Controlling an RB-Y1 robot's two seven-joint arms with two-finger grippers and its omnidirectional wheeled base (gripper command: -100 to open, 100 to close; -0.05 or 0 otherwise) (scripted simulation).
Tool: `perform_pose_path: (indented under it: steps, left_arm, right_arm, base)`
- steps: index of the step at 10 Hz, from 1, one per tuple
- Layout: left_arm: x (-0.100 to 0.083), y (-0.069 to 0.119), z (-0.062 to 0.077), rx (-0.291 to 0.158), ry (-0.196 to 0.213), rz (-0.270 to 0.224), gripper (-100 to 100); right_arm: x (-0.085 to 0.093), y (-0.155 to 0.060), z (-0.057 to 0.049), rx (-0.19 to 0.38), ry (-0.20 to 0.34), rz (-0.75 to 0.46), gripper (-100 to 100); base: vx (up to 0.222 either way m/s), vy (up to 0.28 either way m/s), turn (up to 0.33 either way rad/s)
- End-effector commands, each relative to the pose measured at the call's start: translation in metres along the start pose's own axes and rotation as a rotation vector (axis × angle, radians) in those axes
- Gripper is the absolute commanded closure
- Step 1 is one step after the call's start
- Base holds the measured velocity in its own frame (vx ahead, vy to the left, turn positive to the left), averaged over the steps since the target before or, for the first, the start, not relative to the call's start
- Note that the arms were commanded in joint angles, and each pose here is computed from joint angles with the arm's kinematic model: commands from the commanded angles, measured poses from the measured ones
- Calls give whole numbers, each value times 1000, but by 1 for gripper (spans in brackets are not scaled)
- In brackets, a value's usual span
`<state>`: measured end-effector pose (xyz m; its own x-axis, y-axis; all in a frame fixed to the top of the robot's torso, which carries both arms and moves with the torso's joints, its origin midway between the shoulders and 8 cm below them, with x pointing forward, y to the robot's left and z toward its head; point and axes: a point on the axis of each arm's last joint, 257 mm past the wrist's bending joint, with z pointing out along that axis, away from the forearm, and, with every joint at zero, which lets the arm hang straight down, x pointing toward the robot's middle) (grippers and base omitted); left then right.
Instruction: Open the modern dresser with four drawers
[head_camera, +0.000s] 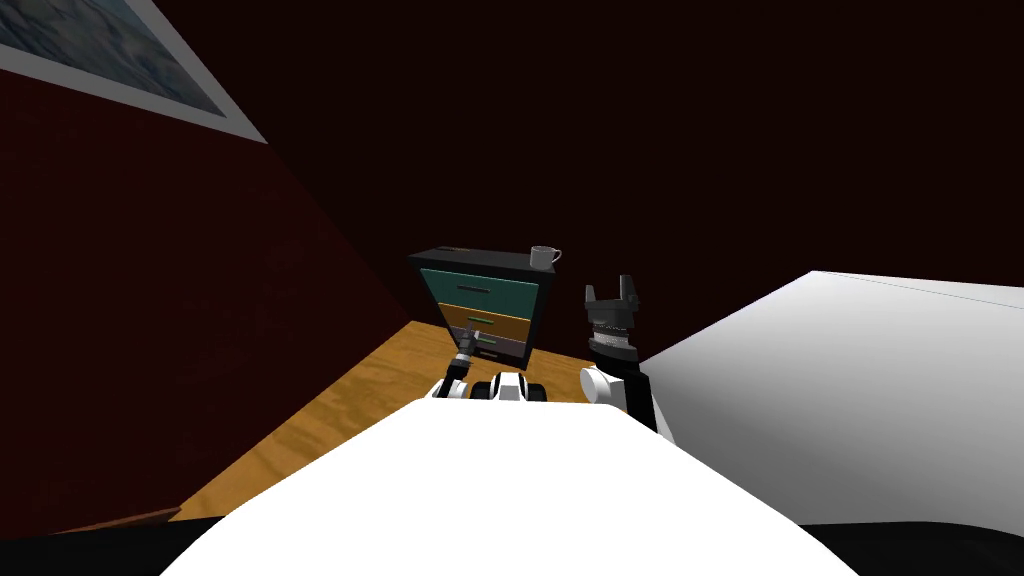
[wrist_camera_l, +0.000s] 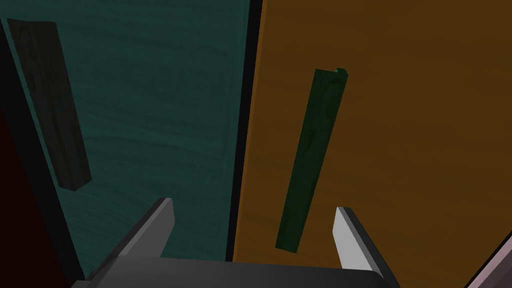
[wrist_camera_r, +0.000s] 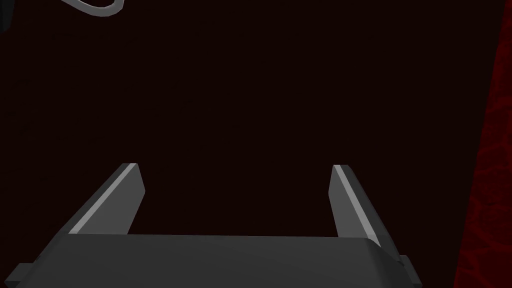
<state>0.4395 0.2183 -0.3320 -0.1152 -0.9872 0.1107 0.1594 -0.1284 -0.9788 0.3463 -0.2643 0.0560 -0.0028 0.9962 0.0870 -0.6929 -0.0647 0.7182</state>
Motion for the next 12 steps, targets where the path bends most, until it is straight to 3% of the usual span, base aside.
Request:
perform_pose_path:
  steps: [1, 5, 7, 8, 9, 10, 11, 12]
  left_arm:
    - [3, 13, -4, -25, 2, -5, -100]
    - [19, 40, -12, -73, 3, -34, -100]
    - [40, 51, -14, -88, 0, -77, -100]
    - [32, 50, -15, -85, 1, -61, -100]
    - [35, 47, -2, -84, 2, -65, -100]
    - [35, 46, 1, -84, 2, -65, -100]
    - [36, 47, -2, -81, 2, -65, -100]
    - [34, 50, -15, -84, 1, -64, 100]
  right_arm:
    - [0, 0, 0, 0, 0, 0, 0]
    - [0, 0, 0, 0, 0, 0, 0]
    - [0, 0, 0, 0, 0, 0, 0]
    - [0, 0, 0, 0, 0, 0, 0]
    - [0, 0, 0, 0, 0, 0, 0]
    - [0, 0, 0, 0, 0, 0, 0]
    - [0, 0, 0, 0, 0, 0, 0]
    - [0, 0, 0, 0, 0, 0, 0]
  base:
    - [54, 22, -20]
    - [57, 25, -41]
    - [43, 27, -30]
    - [20, 8, -8]
    - [35, 2, 10]
    - [47, 1, 0]
    - [20, 0, -1]
    - [-28, -2, -7]
